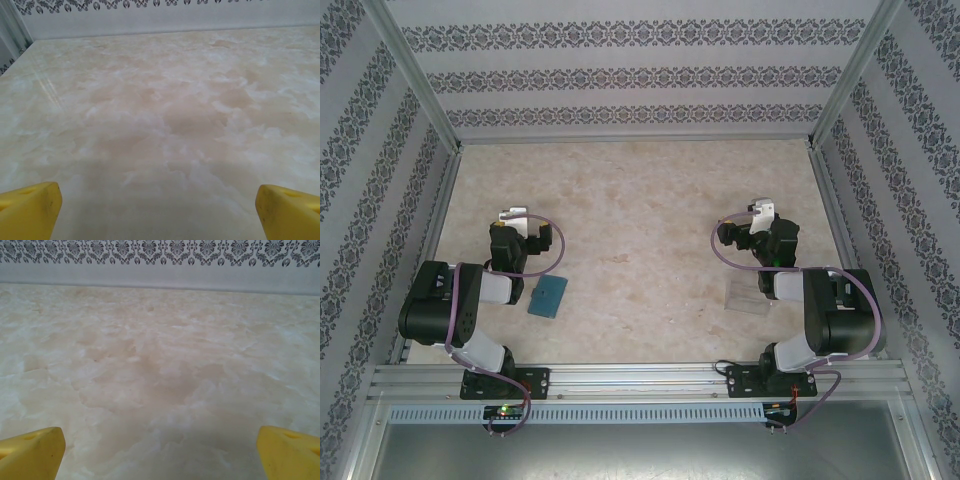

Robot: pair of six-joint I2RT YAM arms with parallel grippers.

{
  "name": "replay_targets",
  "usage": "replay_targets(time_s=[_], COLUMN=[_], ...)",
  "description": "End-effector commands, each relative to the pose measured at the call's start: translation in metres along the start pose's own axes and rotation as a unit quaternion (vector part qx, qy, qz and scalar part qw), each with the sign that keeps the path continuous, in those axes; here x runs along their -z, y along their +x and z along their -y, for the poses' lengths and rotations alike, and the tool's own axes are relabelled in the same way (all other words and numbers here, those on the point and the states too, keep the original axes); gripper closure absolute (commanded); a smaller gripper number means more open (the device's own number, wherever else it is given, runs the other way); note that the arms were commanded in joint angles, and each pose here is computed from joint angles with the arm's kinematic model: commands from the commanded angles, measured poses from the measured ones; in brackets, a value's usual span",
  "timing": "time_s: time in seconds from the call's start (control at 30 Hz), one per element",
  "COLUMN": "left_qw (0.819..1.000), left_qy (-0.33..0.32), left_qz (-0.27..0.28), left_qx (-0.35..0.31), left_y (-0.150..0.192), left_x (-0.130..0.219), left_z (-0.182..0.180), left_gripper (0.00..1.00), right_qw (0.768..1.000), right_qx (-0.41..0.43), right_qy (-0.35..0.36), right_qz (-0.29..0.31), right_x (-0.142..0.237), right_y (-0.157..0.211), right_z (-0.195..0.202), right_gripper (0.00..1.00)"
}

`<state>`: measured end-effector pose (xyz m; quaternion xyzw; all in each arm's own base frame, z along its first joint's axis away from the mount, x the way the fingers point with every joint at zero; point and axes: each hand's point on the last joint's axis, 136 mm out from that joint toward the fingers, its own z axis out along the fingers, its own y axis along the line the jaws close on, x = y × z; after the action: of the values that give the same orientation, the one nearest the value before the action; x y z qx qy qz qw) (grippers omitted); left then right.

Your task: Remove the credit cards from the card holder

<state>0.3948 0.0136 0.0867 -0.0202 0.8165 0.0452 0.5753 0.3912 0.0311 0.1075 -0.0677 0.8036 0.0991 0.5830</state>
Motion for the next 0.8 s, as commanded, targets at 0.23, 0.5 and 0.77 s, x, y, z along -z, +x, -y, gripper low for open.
replay_targets(time_s=[0.23, 0.5, 0.77], left_qw=[1.000, 0.999, 0.993], left_qy=[-0.017, -0.038, -0.058], left_qz=[0.016, 0.012, -0.041], left_qx=[0.010, 0.014, 0.091], left_y=[-0.007, -0.033, -0.051], left_x=[0.003, 0.019, 0.034], left_z=[-0.005, -0.013, -0.019], left_gripper=[0.00, 0.00, 0.00], right_qw=[0.998, 0.990, 0.960], right_qx=[0.009, -0.034, -0.141], right_qy=[0.060, 0.101, 0.138], right_qz=[-0.007, -0.095, -0.197], right_x=[-0.001, 0.013, 0.058], right_y=[-0.006, -0.014, 0.001], right_z=[0.010, 0.017, 0.015], right_gripper=[0.02, 0.02, 0.04])
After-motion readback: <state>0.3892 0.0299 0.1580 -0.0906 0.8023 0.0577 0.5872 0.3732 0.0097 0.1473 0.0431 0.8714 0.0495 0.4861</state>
